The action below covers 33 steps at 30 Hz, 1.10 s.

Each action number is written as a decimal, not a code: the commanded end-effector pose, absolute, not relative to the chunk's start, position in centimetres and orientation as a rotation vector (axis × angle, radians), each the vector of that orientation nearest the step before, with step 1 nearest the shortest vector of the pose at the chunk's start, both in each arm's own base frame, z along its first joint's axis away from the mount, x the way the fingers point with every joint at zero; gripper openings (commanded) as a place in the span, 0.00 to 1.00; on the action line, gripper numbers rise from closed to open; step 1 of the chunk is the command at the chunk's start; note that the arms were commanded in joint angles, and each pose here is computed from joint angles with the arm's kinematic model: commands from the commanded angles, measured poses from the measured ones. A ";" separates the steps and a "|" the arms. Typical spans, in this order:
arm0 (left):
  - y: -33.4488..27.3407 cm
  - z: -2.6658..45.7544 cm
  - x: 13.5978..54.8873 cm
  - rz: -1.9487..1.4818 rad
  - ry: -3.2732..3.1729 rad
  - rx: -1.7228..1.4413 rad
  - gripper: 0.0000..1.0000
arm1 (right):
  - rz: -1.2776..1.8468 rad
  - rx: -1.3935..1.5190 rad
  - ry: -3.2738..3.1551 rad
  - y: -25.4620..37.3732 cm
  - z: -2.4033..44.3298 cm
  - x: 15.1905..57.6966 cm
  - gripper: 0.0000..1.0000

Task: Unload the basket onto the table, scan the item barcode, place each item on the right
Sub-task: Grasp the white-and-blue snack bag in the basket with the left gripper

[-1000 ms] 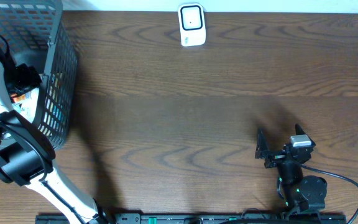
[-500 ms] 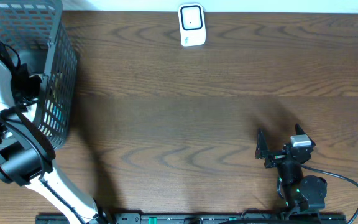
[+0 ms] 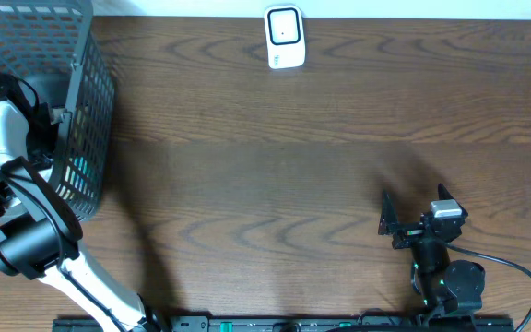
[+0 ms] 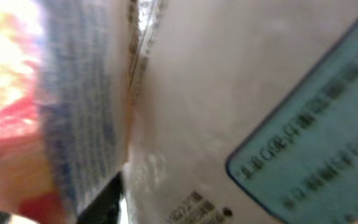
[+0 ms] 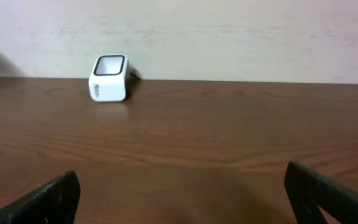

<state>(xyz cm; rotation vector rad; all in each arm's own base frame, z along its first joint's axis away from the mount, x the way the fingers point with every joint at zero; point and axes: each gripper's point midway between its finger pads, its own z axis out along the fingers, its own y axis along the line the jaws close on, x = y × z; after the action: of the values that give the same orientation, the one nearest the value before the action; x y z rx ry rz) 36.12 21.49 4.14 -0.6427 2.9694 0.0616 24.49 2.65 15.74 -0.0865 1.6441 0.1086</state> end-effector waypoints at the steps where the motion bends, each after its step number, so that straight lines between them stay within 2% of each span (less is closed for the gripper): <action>1: 20.3 1.6 35.6 -0.014 3.009 -0.620 0.51 | 0.118 -0.086 1.644 2.8 15.7 24.5 0.99; 4: 20.4 1.6 35.8 -0.009 2.999 -0.619 0.45 | 0.118 -0.086 1.644 2.8 15.7 24.5 0.99; 6: 20.4 1.6 35.8 -0.009 2.997 -0.618 0.29 | 0.118 -0.086 1.644 2.8 15.7 24.5 0.99; 7: 20.4 1.6 35.8 -0.010 2.999 -0.619 0.15 | 0.118 -0.086 1.644 2.8 15.7 24.5 0.99; 8: 20.4 1.6 35.7 -0.012 3.002 -0.621 0.08 | 0.118 -0.086 1.644 2.8 15.7 24.5 0.99; 14: 20.2 2.8 35.5 -0.014 2.971 -0.733 0.07 | 0.118 -0.086 1.644 2.8 15.7 24.5 0.99; 18: 20.1 6.1 36.2 -0.021 2.877 -0.773 0.07 | 0.118 -0.086 1.644 2.8 15.7 24.5 0.99; 25: 17.8 17.3 38.9 -0.157 2.549 -0.607 0.07 | 0.118 -0.086 1.644 2.8 15.7 24.5 0.99; 33: 17.4 30.8 38.6 -0.026 2.161 -0.466 0.07 | 0.118 -0.085 1.644 2.8 15.7 24.5 0.99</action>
<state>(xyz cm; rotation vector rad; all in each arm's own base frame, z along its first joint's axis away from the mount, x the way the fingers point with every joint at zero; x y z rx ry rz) 38.82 18.15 28.05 -0.4794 2.2400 -0.0006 24.50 2.65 15.75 -0.0865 1.6437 0.1086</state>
